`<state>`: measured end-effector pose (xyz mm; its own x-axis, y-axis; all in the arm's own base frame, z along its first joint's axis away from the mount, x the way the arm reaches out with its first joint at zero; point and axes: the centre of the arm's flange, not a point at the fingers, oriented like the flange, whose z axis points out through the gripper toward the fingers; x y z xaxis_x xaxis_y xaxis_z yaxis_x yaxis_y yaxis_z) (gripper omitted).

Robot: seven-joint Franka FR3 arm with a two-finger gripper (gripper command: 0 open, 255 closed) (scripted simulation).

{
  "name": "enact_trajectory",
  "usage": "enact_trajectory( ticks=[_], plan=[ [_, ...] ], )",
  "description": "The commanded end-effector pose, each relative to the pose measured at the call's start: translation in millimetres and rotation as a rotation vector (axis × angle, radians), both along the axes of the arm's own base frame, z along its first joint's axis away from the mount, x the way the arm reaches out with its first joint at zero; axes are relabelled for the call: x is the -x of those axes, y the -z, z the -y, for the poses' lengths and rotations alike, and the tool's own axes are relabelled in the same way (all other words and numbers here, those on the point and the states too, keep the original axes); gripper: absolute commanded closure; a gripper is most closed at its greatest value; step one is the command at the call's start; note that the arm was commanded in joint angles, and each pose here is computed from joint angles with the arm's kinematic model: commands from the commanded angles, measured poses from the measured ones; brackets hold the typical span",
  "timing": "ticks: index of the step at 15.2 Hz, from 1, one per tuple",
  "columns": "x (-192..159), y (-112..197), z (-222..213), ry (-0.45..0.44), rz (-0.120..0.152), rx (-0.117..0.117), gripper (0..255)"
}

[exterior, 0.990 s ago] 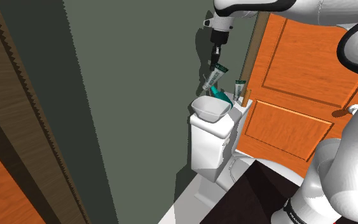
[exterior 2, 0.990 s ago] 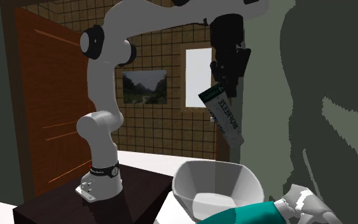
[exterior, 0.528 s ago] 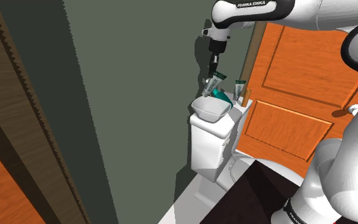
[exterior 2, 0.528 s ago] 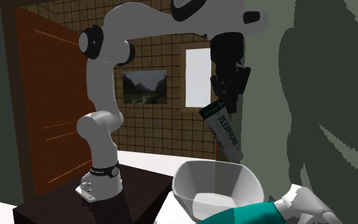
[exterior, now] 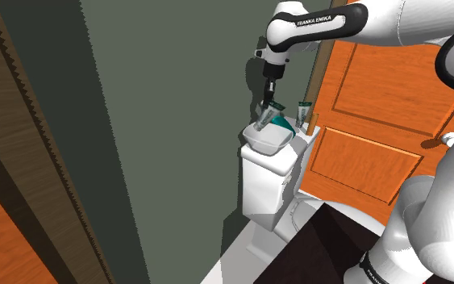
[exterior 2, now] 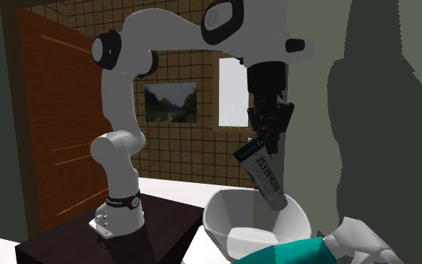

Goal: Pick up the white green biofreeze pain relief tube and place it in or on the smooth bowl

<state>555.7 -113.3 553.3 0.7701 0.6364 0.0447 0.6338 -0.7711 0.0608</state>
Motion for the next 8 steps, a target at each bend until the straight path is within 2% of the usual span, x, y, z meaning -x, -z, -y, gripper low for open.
enact_trajectory(
  ticks=[1,7,8],
  plan=[
    [0.4,3.6,-0.1,0.0,0.001,0.0,255],
    [0.4,3.6,-0.1,0.0,0.001,0.0,255],
    [0.4,3.6,-0.1,0.0,0.001,0.0,0]
  ],
)
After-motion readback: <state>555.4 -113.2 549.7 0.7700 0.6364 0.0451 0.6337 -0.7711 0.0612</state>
